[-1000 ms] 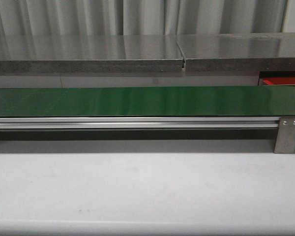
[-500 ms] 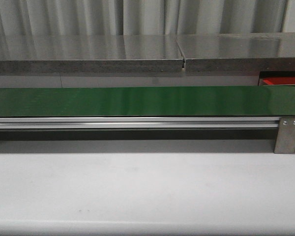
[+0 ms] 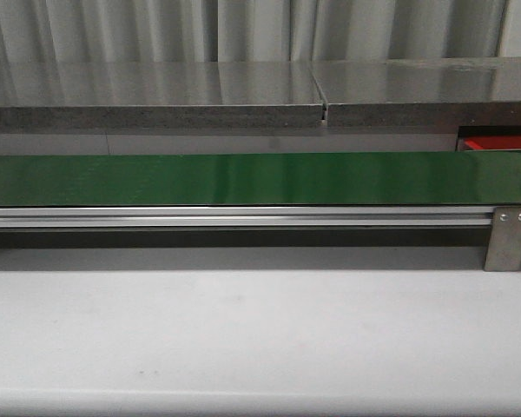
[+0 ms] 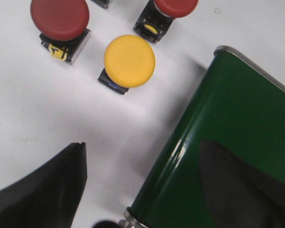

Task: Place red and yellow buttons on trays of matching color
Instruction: 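Lower the left gripper onto a yellow button and close on it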

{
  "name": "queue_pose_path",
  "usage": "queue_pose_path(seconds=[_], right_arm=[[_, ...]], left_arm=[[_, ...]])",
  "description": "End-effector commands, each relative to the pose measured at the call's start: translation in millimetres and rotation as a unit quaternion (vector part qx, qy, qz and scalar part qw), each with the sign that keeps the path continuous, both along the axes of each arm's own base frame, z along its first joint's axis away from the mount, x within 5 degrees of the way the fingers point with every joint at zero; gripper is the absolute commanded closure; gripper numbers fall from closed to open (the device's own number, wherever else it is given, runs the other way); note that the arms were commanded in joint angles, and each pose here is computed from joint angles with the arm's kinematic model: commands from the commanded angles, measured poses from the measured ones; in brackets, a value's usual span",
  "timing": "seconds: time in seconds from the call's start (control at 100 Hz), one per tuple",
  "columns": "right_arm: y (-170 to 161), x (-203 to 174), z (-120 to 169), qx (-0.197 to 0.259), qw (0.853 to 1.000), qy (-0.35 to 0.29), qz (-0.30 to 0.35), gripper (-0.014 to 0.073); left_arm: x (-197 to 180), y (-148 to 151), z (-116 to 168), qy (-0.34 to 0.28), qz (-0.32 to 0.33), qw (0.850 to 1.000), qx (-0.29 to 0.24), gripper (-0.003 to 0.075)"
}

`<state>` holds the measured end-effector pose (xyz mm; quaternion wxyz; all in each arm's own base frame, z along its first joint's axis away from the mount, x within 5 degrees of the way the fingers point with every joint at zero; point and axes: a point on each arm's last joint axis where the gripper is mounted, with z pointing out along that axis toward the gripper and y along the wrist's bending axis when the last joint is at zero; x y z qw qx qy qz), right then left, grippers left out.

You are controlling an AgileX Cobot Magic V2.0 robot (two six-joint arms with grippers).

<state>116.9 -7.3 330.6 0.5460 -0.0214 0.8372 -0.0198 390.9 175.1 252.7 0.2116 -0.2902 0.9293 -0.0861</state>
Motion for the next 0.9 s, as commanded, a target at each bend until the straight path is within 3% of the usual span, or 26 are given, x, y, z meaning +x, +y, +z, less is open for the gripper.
queue_pose_path(seconds=[0.0,0.53,0.89], right_arm=[[-1,1,14,-0.005,0.999,-0.046,-0.007,0.0713],[-1,1,14,-0.005,0.999,-0.046,-0.007,0.0713],[-1,1,14,-0.005,0.999,-0.046,-0.007,0.0713]], left_arm=[[5,3,30,-0.048,0.016,0.999,0.012,0.0228],[34,16,-9,-0.037,0.028,0.999,-0.006,0.0228],[45,22,-23,-0.066,0.047,0.997,-0.001,0.0228]])
